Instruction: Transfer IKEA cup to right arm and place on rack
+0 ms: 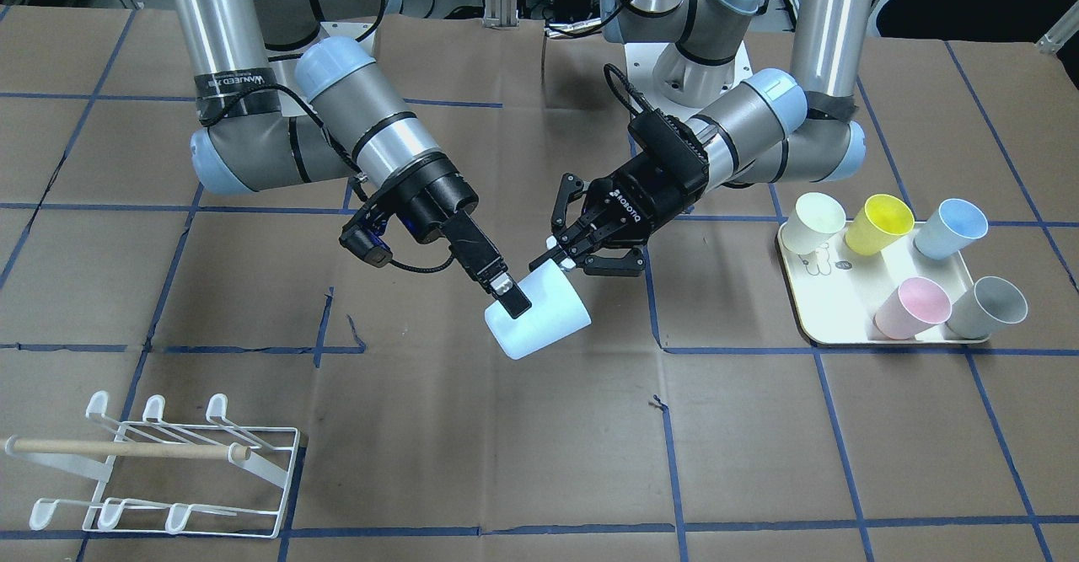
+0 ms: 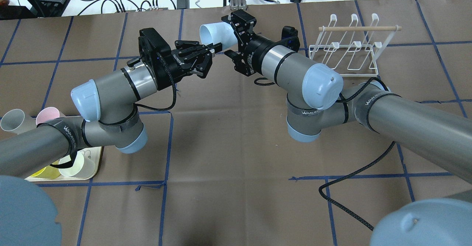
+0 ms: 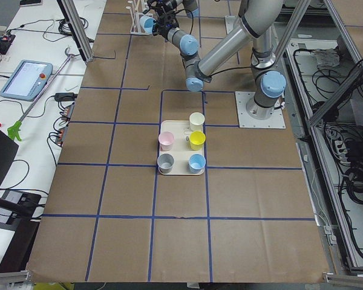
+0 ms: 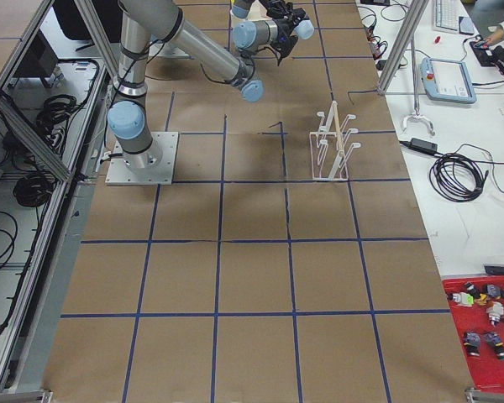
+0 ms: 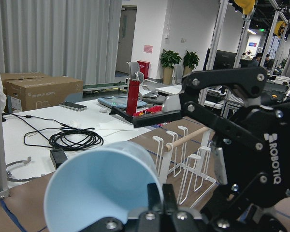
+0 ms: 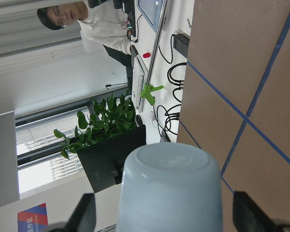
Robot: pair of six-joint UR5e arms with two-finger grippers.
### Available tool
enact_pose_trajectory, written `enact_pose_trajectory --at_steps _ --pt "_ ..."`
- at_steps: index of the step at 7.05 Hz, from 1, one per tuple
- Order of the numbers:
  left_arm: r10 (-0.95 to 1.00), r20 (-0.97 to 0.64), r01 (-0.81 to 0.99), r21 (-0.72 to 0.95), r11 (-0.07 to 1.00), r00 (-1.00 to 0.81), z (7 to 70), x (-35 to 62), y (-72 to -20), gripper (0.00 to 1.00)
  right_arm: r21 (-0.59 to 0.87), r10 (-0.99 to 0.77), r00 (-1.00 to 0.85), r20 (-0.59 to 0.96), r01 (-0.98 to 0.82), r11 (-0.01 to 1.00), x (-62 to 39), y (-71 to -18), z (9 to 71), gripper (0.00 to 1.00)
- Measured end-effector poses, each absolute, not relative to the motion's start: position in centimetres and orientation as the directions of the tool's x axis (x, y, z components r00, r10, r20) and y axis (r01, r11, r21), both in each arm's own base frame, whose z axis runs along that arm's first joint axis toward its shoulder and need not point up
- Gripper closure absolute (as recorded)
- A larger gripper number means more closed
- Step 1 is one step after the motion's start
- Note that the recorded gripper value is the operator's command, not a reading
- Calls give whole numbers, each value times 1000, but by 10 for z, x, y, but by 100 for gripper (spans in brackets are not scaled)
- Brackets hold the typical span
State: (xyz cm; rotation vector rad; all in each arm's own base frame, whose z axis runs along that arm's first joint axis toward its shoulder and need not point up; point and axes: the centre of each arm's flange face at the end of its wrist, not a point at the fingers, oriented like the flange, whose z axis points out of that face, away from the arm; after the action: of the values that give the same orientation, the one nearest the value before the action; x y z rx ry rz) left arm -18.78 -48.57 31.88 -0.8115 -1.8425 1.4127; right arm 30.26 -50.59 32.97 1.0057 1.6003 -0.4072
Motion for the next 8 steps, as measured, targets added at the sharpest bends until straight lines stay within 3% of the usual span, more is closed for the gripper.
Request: enact_pose_trajectory --at_steps 2,4,7,8 --pt "801 135 77 -972 220 -583 319 -188 -486 93 254 387 13 -922 774 579 311 -514 326 0" --pt "799 139 74 -972 223 -585 320 -188 -486 93 257 390 14 -921 773 580 313 -519 323 6" --pt "794 152 65 -970 233 -588 321 -188 -486 92 259 392 12 -920 769 584 313 -519 322 51" --pt "794 153 64 -970 234 -588 321 -188 -486 91 258 391 10 -920 766 588 314 -519 322 57"
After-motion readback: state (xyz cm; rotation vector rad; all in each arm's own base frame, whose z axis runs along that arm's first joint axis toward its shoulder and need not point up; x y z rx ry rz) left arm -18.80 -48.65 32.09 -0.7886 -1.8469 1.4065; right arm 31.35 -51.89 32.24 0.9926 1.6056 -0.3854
